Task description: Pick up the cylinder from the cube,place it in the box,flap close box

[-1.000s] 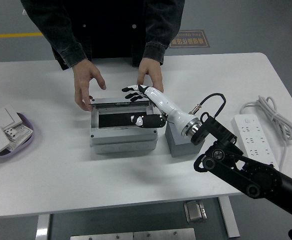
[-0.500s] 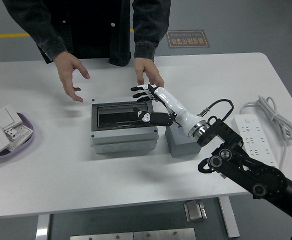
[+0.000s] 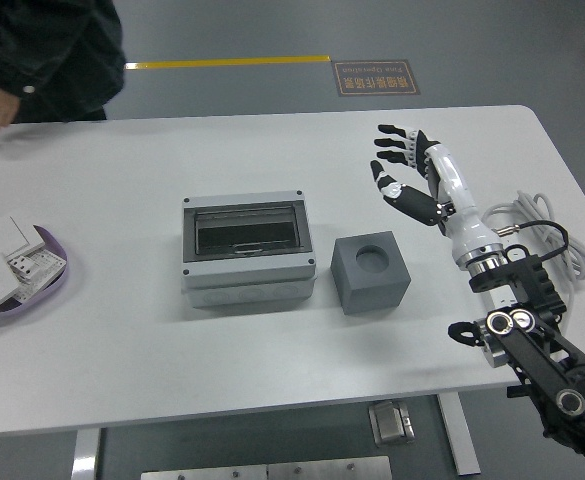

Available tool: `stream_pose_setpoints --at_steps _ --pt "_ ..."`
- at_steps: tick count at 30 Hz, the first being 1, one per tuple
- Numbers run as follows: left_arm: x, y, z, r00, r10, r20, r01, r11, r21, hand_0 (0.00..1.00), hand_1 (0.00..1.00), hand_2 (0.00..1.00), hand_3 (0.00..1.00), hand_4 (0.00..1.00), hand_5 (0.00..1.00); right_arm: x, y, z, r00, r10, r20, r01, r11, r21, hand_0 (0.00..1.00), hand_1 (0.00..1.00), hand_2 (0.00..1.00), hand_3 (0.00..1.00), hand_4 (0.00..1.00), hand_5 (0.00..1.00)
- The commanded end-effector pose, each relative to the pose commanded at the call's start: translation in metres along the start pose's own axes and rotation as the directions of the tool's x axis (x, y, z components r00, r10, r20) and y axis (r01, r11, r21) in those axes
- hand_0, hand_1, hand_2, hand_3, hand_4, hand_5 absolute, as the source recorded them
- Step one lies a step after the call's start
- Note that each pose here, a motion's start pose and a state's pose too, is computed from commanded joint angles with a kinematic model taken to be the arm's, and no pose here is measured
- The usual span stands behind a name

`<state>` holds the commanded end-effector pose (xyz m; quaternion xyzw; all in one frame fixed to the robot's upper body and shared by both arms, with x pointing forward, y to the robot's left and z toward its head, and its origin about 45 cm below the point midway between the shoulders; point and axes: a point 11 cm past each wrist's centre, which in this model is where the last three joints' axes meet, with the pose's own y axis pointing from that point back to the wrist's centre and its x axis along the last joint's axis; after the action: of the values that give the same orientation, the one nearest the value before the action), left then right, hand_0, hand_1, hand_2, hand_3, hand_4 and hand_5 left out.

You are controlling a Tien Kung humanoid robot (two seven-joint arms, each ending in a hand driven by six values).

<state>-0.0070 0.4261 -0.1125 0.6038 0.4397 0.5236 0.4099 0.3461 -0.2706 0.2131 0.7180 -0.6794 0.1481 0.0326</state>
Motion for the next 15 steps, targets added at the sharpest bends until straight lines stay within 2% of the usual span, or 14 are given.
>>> stream_pose_setpoints --at_steps 5,9,14,15 --pt "-0.002 -0.001 -0.003 1.0 -0.004 0.0 0.004 1.0 0.006 0.601 0.582 0.557 0.599 0.665 0.259 0.045 0.02 0.028 0.977 0.184 0.107 -0.177 0.982 -0.068 0.709 0.649 0.681 0.711 0.587 0.186" --pt "0.002 0.0 0.002 1.0 0.0 0.004 0.0 1.0 -0.008 0.601 0.582 0.558 0.599 0.666 0.257 0.076 0.027 0.032 0.949 0.283 0.138 -0.276 0.959 -0.071 0.693 0.65 0.678 0.702 0.588 0.174" --pt "0.009 0.001 0.008 1.0 0.01 0.008 -0.01 1.0 -0.022 0.601 0.582 0.558 0.599 0.666 0.257 0.1 0.034 0.033 0.922 0.355 0.152 -0.349 0.935 -0.067 0.693 0.65 0.678 0.702 0.588 0.174" --pt "0.009 0.002 0.008 1.0 0.011 0.009 -0.011 1.0 -0.023 0.601 0.582 0.558 0.6 0.667 0.257 0.102 0.035 0.033 0.919 0.362 0.153 -0.356 0.932 -0.065 0.698 0.655 0.683 0.71 0.618 0.16"
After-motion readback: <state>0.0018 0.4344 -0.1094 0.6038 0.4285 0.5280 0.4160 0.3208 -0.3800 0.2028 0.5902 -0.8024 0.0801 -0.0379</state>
